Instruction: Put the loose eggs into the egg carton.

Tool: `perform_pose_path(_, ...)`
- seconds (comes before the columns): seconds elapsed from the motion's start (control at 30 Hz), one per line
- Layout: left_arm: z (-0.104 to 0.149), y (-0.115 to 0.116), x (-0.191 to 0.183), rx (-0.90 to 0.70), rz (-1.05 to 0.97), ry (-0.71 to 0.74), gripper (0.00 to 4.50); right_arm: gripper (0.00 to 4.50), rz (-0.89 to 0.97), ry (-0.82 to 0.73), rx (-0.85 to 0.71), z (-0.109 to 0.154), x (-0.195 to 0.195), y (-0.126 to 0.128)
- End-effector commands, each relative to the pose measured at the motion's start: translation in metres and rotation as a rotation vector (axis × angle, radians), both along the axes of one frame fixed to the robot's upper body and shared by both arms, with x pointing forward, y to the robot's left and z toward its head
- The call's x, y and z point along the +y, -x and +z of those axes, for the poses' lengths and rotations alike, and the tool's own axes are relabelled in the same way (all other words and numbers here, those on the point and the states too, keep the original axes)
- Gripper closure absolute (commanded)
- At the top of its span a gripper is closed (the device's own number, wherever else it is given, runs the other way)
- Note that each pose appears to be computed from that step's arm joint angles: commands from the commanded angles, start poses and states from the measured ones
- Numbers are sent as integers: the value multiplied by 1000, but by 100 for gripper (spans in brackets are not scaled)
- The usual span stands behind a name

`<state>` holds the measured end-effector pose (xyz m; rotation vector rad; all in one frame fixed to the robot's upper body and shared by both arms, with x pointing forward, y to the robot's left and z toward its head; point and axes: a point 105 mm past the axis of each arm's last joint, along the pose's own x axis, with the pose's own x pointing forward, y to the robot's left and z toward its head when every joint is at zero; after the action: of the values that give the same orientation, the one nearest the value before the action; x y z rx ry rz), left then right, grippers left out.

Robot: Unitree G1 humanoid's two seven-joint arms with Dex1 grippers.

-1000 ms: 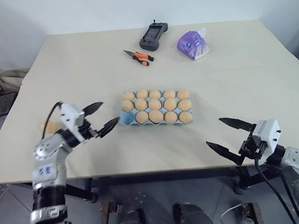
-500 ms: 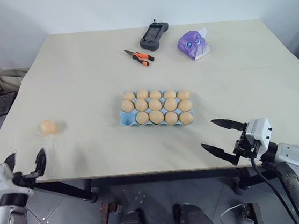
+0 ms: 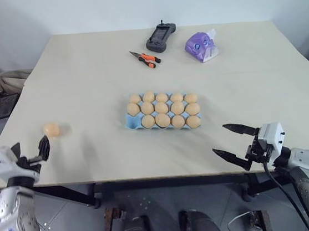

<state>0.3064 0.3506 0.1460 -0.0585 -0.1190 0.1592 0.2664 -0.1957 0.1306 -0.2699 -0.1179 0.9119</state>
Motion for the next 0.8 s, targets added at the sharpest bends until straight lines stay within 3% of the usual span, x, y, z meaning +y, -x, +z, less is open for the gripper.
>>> perform_pose_path(0.03, -2, -20, 5, 68, 17, -17, 5, 0, -13, 0, -47, 10, -3, 2)
perform_pose_path(0.17, -9, -47, -2, 119, -20, 9, 5, 0, -13, -7, -51, 10, 0, 3)
perform_pose_path(0.3, -13, -61, -9, 146, -45, -11, 5, 0, -18, -16, -59, 11, 3, 5)
perform_pose_path(0.4, -16, -62, -5, 156, -19, -16, 68, 0, -26, -19, -61, 11, 4, 6)
perform_pose_path(0.6, -15, -59, -5, 134, -56, -32, 261, 0, -48, -14, -57, 9, 1, 8)
perform_pose_path(0.7, 8, -61, -31, 20, -212, -131, 261, 0, -59, -9, -57, 9, -2, 9)
perform_pose_path(0.8, 29, -60, -81, -82, -484, -246, 261, 0, -70, -3, -54, 8, -5, 9)
